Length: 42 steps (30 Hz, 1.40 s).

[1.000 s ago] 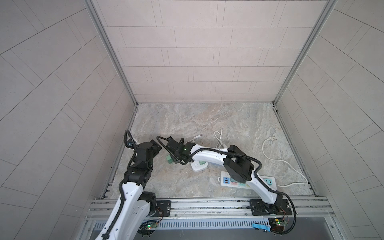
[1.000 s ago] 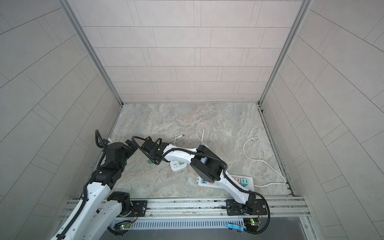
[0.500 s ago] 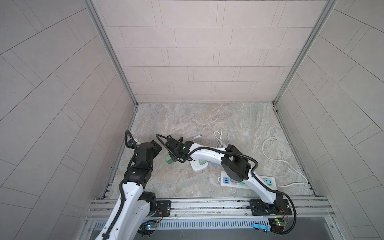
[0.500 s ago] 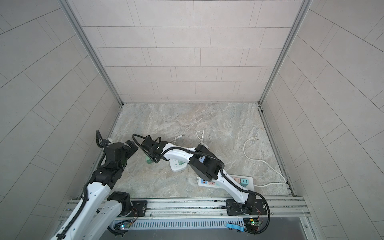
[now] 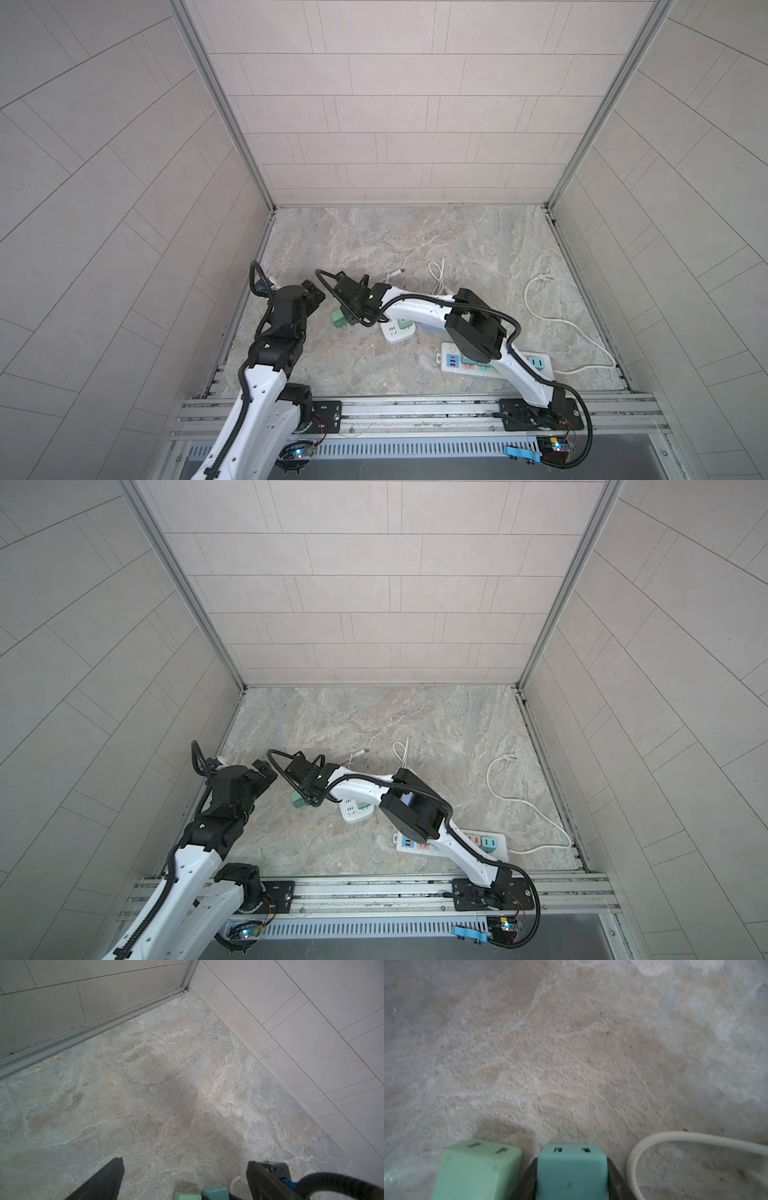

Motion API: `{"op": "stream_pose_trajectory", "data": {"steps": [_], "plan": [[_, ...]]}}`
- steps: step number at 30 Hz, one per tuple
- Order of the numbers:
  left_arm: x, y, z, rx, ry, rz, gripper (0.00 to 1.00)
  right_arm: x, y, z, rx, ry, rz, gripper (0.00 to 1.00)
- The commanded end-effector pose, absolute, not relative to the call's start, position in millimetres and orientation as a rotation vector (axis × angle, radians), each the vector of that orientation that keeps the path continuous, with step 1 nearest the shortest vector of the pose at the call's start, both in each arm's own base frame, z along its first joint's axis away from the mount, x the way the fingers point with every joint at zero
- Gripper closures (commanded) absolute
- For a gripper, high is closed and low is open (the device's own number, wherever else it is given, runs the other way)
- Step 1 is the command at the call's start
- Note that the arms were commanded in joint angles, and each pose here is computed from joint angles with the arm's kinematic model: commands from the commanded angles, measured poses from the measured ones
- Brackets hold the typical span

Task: Insert the plug
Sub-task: 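Lift the teal adapter with the right gripper while the left gripper reaches toward it, then close the left gripper on the teal adapter held by the right gripper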

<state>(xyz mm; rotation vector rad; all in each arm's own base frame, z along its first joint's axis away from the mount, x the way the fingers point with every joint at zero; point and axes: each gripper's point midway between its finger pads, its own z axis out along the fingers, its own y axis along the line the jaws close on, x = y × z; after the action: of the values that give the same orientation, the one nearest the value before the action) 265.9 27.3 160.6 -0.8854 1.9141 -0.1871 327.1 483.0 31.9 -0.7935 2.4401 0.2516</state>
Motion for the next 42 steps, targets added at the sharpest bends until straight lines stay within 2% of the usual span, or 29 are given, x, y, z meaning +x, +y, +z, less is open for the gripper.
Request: {"op": "stream_pose_trajectory", "data": {"steps": [1, 6, 13, 20, 25, 29, 35, 39, 42], "plan": [[270.6, 21.5, 169.8, -0.873, 1.838, -0.284, 0.00, 322.2, 476.4, 75.4, -0.766, 2.376, 0.308, 0.69], [271.0, 16.0, 174.7, -0.811, 1.803, -0.324, 0.00, 310.2, 448.5, 128.6, -0.716, 2.253, 0.384, 0.71], [282.8, -21.4, 192.8, -0.574, 1.818, -0.496, 0.01, 285.7, 384.6, 196.5, -0.643, 2.046, 0.423, 0.71], [295.3, -66.9, 206.7, -0.359, 1.801, -0.737, 0.08, 262.2, 308.7, 236.3, -0.567, 1.859, 0.377, 0.72], [299.4, -99.3, 218.2, -0.219, 1.791, -0.888, 0.14, 251.2, 259.3, 248.0, -0.499, 1.751, 0.310, 0.72], [297.1, -127.1, 222.0, -0.090, 1.806, -0.933, 0.17, 242.4, 239.0, 242.6, -0.555, 1.700, 0.248, 0.83], [277.2, -177.0, 237.0, 0.173, 1.778, -0.993, 0.22, 221.0, 240.5, 225.5, -0.772, 1.511, 0.223, 0.87], [258.4, -207.7, 243.5, 0.350, 1.750, -1.026, 0.22, 205.2, 247.4, 216.4, -0.931, 1.404, 0.216, 0.86], [246.6, -226.6, 244.8, 0.456, 1.738, -1.041, 0.22, 197.3, 255.0, 210.2, -1.032, 1.360, 0.205, 0.89]]}}
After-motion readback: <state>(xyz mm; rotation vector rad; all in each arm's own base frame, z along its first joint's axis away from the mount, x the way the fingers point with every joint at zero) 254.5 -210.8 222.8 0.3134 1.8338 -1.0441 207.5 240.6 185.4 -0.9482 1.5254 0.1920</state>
